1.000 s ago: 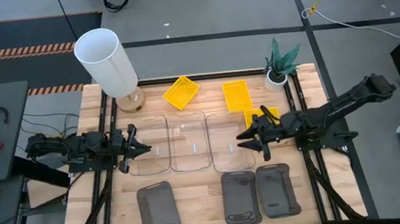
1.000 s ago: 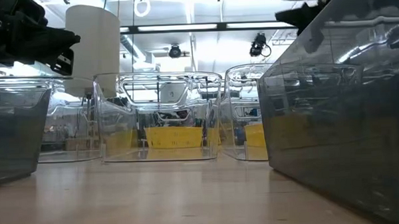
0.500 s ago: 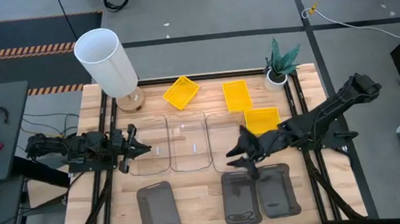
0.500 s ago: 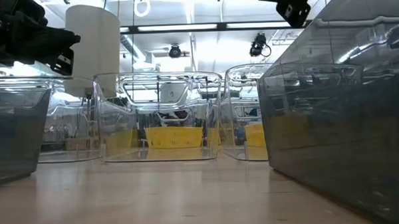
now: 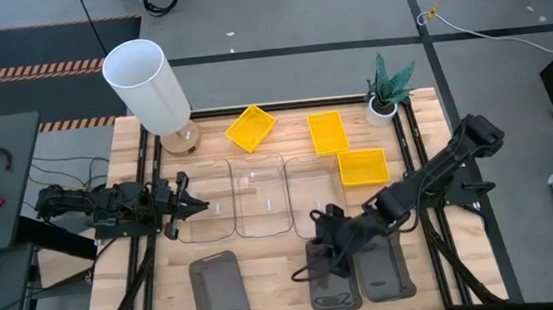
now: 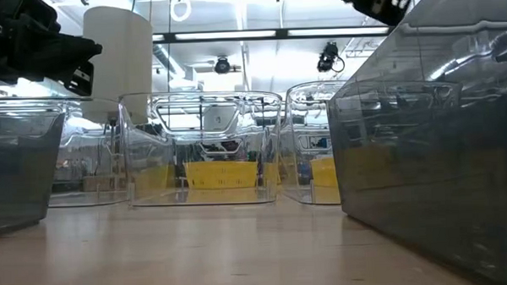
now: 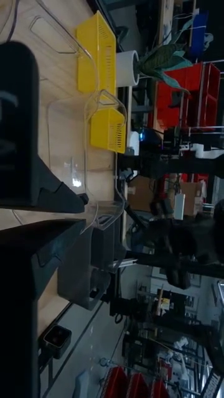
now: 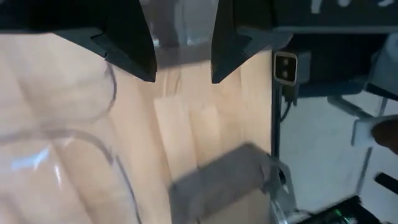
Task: Stack baskets by color
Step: Stack the middle black bin into the right black bin
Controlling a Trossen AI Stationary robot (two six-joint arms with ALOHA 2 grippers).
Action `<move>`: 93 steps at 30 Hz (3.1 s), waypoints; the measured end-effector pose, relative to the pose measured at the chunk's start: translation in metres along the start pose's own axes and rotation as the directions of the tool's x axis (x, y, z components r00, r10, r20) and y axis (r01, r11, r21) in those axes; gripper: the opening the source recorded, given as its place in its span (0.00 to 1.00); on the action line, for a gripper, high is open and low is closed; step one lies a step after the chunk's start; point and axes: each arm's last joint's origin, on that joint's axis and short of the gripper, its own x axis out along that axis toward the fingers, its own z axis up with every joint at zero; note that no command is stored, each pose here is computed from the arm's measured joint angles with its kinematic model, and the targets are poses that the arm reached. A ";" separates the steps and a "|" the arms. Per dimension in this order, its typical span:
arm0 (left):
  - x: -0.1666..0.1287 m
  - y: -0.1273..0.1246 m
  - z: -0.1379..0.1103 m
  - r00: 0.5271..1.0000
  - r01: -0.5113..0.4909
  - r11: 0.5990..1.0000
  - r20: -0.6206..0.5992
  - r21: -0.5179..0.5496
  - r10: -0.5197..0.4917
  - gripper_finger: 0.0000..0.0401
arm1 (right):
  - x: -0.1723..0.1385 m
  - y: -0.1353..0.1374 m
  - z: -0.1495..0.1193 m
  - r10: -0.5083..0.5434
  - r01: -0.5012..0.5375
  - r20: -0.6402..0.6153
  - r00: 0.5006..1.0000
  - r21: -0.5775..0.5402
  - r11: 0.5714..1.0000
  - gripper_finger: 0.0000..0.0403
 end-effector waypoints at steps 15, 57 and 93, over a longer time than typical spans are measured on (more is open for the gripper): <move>0.000 0.000 0.000 1.000 0.001 1.000 0.001 0.000 -0.001 0.09 | 0.011 0.013 -0.024 0.041 0.001 -0.165 0.985 0.245 0.970 0.39; 0.000 0.000 0.001 1.000 0.001 1.000 0.009 0.000 -0.001 0.07 | 0.063 0.111 -0.022 0.020 0.063 -0.482 0.876 0.155 0.986 0.39; 0.000 0.000 0.002 1.000 0.002 1.000 0.015 -0.001 -0.002 0.07 | 0.064 0.119 -0.057 -0.177 0.152 -0.500 0.848 -0.091 0.984 0.39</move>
